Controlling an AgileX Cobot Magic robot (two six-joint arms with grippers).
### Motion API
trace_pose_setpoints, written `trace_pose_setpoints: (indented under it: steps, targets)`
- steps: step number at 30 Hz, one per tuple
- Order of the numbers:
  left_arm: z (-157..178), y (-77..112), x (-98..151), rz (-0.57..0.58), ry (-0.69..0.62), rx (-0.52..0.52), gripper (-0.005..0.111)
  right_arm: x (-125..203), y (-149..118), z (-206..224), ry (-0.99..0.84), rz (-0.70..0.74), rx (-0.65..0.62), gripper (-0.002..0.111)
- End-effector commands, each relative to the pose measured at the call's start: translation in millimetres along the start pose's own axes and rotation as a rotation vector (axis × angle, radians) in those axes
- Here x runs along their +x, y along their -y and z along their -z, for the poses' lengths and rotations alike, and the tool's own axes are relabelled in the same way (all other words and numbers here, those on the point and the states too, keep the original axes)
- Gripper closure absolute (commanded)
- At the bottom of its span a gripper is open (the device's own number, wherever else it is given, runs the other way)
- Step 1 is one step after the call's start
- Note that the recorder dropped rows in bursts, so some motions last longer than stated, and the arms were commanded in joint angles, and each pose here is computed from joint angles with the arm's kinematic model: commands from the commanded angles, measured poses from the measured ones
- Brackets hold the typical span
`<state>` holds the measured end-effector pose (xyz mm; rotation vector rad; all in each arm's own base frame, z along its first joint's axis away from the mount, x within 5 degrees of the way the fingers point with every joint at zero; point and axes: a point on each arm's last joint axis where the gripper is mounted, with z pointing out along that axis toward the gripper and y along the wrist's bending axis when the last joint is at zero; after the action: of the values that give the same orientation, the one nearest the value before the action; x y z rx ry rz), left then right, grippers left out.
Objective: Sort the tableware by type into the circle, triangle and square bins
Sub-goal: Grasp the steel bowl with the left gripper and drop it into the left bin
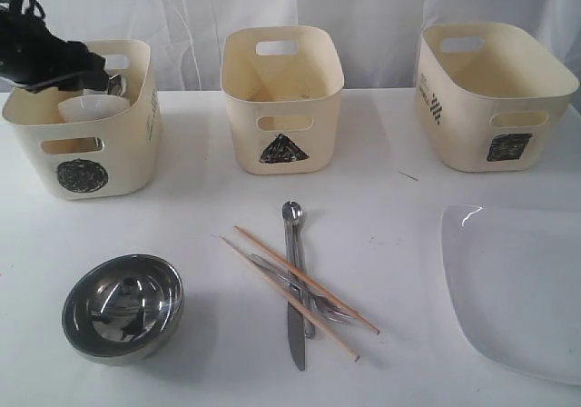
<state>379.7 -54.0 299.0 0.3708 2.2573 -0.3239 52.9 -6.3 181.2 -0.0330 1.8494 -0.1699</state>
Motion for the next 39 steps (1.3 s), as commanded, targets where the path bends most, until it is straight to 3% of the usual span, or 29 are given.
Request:
trace_pose_setpoints:
  steps: [1, 4, 7, 14, 21, 24, 25, 27, 28, 30, 33, 35, 38, 39]
  targets:
    - [36.1, 26.1, 18.3, 0.005, -0.254, 0.182, 0.062, -0.4, 0.2, 0.0, 0.012, 0.007, 0.002, 0.108]
    - [29.5, 26.8, 52.4, -0.006, -0.47, 0.229, 0.069, -0.4, 0.2, 0.0, 0.012, 0.007, 0.002, 0.108]
    - [16.6, 23.6, 85.1, 0.002, -0.601, 0.232, 0.066, -0.4, 0.2, 0.0, 0.012, 0.007, 0.002, 0.108]
    - [-1.5, 24.1, 125.0, -0.002, -0.628, 0.262, 0.041, -0.4, 0.2, 0.0, 0.012, 0.007, 0.002, 0.108]
    - [-16.2, 20.7, 153.8, -0.062, -0.615, 0.25, 0.04, -0.4, 0.2, 0.0, 0.012, 0.007, 0.002, 0.108]
    - [-30.5, 21.4, 167.5, 0.002, -0.637, 0.282, 0.052, -0.4, 0.2, 0.0, 0.012, 0.007, 0.002, 0.108]
    - [-32.8, 21.1, 170.2, 0.008, -0.647, 0.286, 0.064, -0.4, 0.2, 0.0, 0.012, 0.007, 0.002, 0.108]
    - [-32.8, 21.7, 171.2, 0.015, -0.658, 0.293, 0.098, -0.4, 0.2, 0.0, 0.012, 0.007, 0.002, 0.108]
    - [-30.6, 22.2, 167.9, -0.003, -0.655, 0.303, 0.106, -0.4, 0.2, 0.0, 0.012, 0.007, 0.002, 0.108]
    - [-16.9, 21.9, 150.3, -0.086, -0.647, 0.306, 0.107, -0.4, 0.2, 0.0, 0.012, 0.007, 0.002, 0.108]
    - [28.6, 11.6, 86.3, -0.19, -0.471, 0.143, 0.107, -0.4, 0.2, 0.0, 0.012, 0.007, 0.002, 0.108]
    - [55.3, 0.6, 46.2, -0.203, -0.25, -0.04, 0.107, -0.4, 0.2, 0.0, 0.012, 0.007, 0.002, 0.108]
    - [100.5, -23.3, -24.5, -0.15, 0.406, -0.388, 0.107, -0.4, 0.2, 0.0, 0.012, 0.007, 0.002, 0.108]
    - [103.6, -27.5, -32.4, -0.108, 0.516, -0.431, 0.107, -0.4, 0.2, 0.0, 0.012, 0.007, 0.002, 0.108]
